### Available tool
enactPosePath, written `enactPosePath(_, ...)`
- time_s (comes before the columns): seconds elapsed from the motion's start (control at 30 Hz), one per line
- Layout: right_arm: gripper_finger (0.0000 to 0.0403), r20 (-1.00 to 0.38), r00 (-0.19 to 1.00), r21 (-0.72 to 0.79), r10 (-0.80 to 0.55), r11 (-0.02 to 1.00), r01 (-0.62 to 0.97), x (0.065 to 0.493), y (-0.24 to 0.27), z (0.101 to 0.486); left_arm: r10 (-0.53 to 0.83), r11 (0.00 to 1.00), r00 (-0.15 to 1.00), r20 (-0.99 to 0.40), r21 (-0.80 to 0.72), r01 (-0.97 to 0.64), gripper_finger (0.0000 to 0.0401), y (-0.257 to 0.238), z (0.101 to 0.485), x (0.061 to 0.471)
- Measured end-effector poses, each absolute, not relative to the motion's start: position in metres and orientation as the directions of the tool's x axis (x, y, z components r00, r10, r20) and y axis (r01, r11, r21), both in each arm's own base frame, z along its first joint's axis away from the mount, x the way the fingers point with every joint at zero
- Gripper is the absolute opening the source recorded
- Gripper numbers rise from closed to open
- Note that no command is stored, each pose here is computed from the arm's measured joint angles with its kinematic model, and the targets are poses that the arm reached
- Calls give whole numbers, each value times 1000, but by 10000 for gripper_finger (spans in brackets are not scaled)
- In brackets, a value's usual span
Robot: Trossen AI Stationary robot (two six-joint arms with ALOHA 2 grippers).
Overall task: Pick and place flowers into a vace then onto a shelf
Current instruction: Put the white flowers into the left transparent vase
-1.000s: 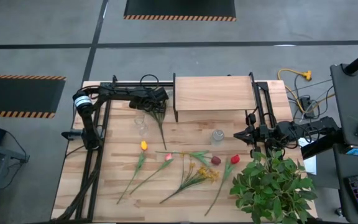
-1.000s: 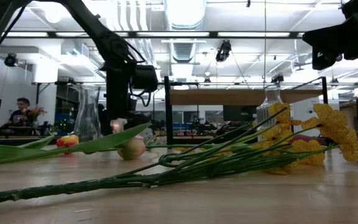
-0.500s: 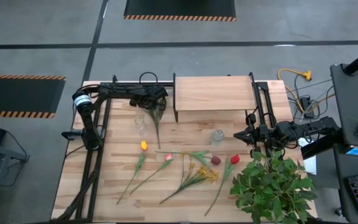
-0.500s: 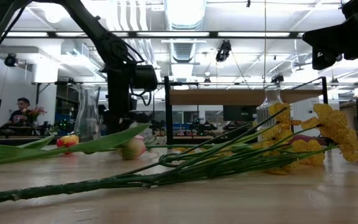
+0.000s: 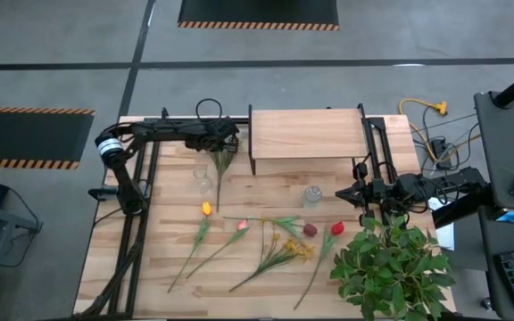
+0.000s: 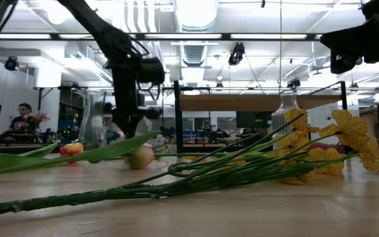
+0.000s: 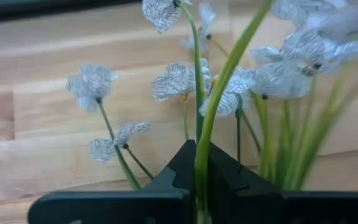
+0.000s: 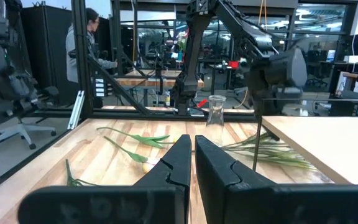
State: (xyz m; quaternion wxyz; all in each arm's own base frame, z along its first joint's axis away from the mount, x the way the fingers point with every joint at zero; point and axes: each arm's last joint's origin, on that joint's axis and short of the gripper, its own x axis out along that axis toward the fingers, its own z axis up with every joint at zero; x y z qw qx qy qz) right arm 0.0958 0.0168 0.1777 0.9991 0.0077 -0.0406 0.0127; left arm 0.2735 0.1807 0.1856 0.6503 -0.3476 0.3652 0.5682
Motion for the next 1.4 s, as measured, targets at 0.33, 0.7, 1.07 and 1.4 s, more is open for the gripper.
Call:
enactPosePath(0.33, 13, 81, 996, 15, 25, 1000, -26, 96, 17, 178, 589, 151, 208, -781, -147, -978, 0, 170, 244, 255)
enactPosePath(0.7, 13, 82, 996, 14, 25, 1000, -26, 96, 17, 178, 719, 246, 345, -604, -243, -938, 0, 156, 303, 231)
enactPosePath(1.07, 13, 82, 996, 14, 25, 1000, -26, 96, 17, 178, 762, 383, 434, -481, -206, -901, 0, 142, 336, 213)
enactPosePath(1.4, 13, 84, 996, 14, 24, 1000, -25, 96, 17, 178, 762, 505, 581, -285, -301, -809, 0, 125, 375, 192)
